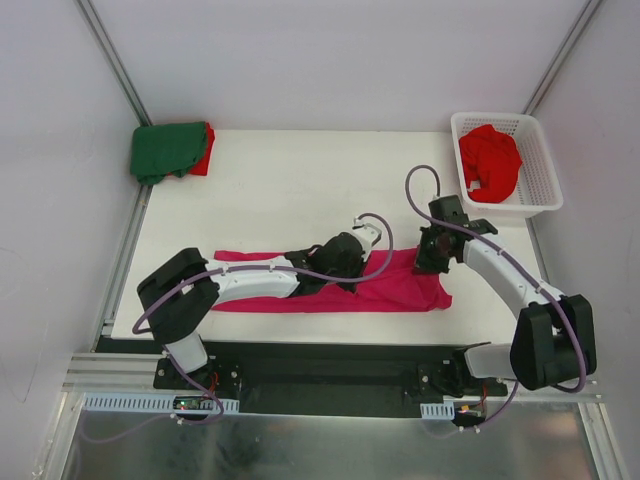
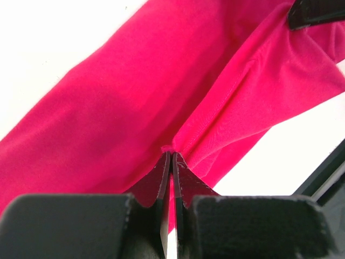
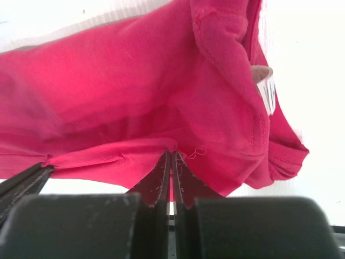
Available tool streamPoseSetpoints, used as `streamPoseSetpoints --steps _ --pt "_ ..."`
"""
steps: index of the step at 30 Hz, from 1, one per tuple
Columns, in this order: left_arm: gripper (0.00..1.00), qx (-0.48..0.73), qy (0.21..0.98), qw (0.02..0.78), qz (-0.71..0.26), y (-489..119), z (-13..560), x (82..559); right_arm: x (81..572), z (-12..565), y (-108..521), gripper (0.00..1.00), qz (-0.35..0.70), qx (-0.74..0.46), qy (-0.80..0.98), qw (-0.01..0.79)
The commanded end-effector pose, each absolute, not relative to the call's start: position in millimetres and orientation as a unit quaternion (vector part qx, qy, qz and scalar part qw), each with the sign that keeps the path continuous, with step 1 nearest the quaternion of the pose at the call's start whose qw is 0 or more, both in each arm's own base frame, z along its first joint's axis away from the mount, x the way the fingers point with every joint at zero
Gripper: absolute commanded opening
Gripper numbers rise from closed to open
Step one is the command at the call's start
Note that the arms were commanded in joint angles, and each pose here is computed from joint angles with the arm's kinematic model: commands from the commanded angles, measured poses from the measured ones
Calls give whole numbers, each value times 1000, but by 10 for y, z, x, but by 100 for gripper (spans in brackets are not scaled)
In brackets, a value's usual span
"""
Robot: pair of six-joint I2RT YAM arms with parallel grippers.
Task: Fold and stack the t-shirts
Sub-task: Fold the other side of the tshirt into a rectangle
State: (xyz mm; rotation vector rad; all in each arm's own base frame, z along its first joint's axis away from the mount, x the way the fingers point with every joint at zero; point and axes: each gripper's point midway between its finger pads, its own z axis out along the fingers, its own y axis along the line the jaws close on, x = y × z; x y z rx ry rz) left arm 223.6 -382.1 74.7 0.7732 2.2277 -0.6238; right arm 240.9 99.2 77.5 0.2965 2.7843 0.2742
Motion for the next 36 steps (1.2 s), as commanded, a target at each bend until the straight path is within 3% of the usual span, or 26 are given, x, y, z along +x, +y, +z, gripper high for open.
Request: streamPoseSetpoints --steps 1,36 --pt "0 284 869 337 -223 -3770 662 2299 2702 922 981 1 86 94 970 207" --pt "0 282 879 341 -179 -3728 438 2505 3047 778 961 1 42 87 975 200"
